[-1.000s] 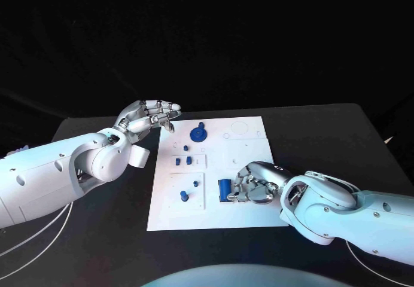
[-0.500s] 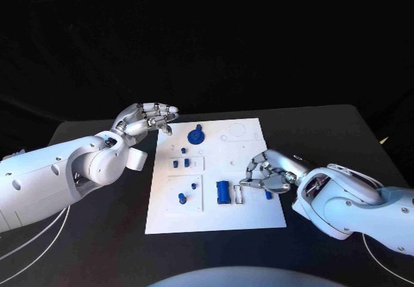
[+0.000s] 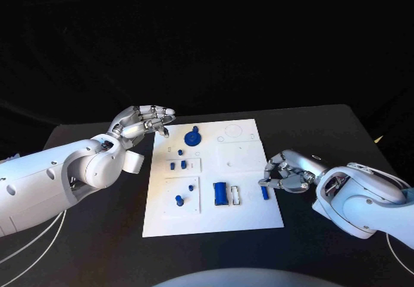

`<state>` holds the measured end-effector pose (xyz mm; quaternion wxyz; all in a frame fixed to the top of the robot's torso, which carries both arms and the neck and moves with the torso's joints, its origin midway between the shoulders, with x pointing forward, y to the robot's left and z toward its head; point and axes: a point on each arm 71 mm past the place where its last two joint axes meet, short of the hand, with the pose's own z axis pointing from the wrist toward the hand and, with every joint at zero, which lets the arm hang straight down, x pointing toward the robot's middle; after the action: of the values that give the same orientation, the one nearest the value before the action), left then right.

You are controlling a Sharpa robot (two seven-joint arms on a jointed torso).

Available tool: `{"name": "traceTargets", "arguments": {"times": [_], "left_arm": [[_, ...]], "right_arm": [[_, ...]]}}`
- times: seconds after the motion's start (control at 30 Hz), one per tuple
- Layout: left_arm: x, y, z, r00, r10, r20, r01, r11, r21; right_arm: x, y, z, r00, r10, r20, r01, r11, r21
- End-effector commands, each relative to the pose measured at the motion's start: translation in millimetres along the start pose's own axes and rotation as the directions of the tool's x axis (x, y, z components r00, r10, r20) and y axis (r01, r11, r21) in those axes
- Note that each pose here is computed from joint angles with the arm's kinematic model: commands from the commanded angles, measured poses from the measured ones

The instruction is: Assemble the parts on the task board

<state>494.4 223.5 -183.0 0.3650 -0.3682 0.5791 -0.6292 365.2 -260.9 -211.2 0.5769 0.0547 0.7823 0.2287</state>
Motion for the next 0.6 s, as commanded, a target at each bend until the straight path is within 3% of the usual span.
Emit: {"name": "traceTargets", "arguments": {"times": [0.03, 0.6], "left_arm": [[2.1, -0.6, 0.2, 1.000, -0.006, -0.016, 0.006, 1.000, 0.008], [1.1, -0.8, -0.9, 1.000, -0.005, -0.014, 0.005, 1.000, 0.008]], "right_arm": [[5.8, -5, -1.5, 0.993, -0.105, -0.055, 0.106, 0.994, 0.027], [23.4, -8, 0.4, 0.983, -0.169, -0.076, 0.172, 0.984, 0.045]]}}
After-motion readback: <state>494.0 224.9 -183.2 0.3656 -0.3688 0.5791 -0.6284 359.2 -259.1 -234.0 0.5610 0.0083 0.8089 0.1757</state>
